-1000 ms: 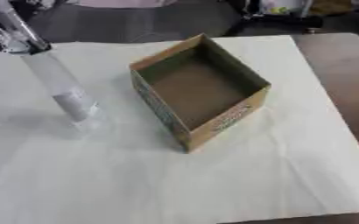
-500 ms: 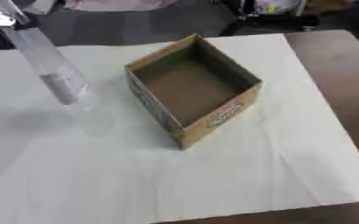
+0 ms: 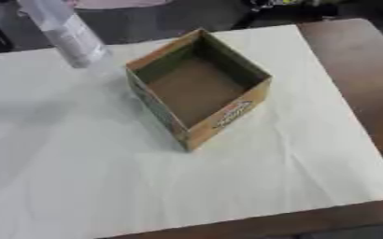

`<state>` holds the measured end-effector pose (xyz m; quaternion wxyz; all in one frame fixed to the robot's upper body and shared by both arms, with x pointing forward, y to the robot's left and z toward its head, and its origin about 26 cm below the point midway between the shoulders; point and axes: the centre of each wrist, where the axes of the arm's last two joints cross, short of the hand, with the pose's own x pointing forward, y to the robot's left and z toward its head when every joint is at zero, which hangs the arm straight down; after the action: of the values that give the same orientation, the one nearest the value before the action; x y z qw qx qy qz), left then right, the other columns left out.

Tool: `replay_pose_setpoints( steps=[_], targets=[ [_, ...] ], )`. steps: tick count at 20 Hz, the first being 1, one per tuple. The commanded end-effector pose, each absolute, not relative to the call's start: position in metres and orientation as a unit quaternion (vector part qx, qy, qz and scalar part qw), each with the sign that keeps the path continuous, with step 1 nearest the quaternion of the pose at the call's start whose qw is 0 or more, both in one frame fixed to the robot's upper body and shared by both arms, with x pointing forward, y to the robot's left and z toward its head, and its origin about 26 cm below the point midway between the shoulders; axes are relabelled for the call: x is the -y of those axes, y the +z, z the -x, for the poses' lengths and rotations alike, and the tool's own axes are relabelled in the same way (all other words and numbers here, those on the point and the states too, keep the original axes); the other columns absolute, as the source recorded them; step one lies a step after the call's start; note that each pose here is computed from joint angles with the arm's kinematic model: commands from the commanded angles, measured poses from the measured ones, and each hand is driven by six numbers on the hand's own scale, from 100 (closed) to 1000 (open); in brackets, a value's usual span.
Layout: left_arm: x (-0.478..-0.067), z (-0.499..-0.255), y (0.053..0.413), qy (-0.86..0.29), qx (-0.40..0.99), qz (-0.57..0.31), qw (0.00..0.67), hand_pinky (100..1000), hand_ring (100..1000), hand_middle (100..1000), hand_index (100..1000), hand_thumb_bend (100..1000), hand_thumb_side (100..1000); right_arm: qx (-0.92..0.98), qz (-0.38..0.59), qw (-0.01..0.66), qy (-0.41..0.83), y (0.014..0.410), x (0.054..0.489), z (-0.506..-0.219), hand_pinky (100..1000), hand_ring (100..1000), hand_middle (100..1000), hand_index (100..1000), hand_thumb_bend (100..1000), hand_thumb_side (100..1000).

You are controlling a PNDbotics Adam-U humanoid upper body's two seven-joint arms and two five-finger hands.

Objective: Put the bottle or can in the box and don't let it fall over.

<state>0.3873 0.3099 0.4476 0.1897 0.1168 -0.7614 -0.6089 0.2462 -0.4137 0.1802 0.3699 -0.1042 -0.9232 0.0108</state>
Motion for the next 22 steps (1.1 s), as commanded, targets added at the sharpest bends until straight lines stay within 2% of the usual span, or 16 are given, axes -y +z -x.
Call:
replay_pose_setpoints(
  steps=[1, 10, 22],
  targets=[
    [-0.315, -0.377, 0.472, -0.643, 0.744, -0.133, 0.121, 100, 100, 100, 164, 383, 100, 0.929, 0.110, 0.352, 0.030, 0.198, 0.415, -0.245, 731, 1000, 900, 980, 100, 393],
    [-0.296, -0.380, 0.484, -0.603, 0.780, -0.134, 0.100, 100, 100, 100, 165, 351, 100, 0.935, 0.098, 0.339, 0.035, 0.210, 0.409, -0.250, 731, 1000, 901, 983, 100, 413],
    [-0.275, -0.393, 0.470, -0.608, 0.778, -0.126, 0.094, 100, 100, 100, 167, 300, 100, 0.940, 0.080, 0.328, 0.038, 0.216, 0.402, -0.256, 731, 1000, 902, 985, 100, 428]
  ],
)
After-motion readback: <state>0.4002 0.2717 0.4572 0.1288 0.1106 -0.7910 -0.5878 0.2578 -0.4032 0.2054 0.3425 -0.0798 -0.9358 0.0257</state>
